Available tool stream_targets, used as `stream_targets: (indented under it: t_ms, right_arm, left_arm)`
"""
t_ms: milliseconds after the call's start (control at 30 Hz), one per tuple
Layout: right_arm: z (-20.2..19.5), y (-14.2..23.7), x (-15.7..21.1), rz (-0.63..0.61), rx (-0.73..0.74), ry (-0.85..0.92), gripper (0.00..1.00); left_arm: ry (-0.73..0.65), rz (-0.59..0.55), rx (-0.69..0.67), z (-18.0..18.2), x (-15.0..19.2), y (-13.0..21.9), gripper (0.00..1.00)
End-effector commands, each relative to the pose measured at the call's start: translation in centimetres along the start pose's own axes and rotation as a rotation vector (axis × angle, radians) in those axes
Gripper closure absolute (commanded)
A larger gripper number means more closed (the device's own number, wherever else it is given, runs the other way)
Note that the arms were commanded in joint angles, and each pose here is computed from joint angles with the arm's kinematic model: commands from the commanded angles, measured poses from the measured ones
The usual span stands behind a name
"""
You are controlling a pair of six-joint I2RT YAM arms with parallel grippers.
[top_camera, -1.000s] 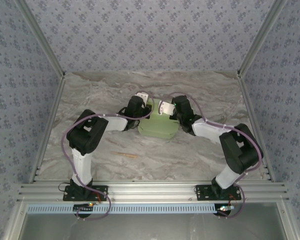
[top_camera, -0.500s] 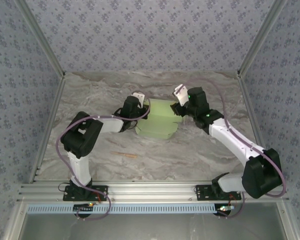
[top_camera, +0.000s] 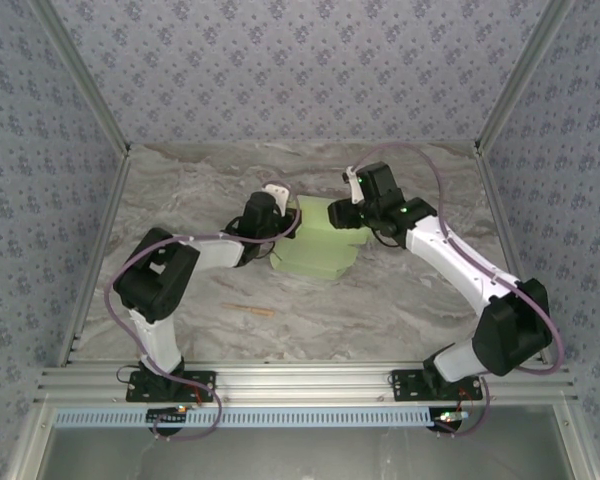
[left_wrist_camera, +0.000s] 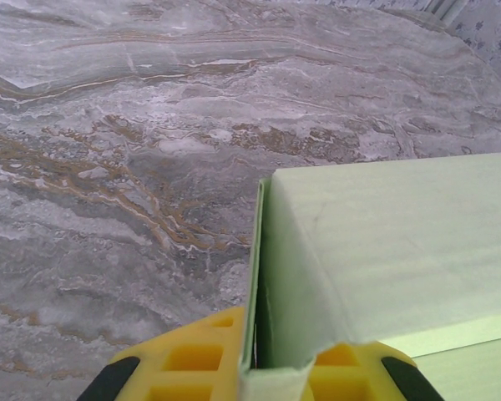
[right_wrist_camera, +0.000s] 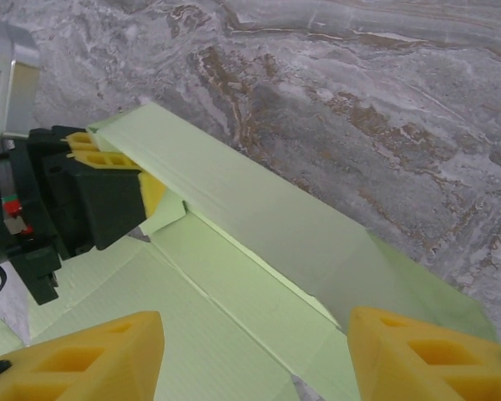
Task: Fold the paper box
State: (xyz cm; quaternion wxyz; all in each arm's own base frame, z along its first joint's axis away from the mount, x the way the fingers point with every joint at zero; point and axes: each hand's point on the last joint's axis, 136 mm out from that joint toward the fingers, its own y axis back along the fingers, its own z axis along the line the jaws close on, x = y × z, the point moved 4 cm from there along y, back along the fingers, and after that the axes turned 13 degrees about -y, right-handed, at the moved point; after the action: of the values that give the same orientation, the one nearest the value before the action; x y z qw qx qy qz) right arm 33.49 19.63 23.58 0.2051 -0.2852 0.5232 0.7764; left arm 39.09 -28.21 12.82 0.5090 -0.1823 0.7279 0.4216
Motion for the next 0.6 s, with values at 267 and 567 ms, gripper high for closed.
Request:
stream_targets:
  t_ms: [267, 567]
  right_arm:
    - [0.5, 2.7, -2.7, -0.093, 0.105, 0.560, 0.30]
    - [-1.6, 3.9, -2.9, -0.014, 0.070, 0.331, 0.31]
  left_arm:
    - [-0.168, -0.015, 0.071, -1.7, -1.8, 2.0, 1.00]
    - [-0.164, -0.004, -0.012, -0.7, -2.6, 3.0, 1.00]
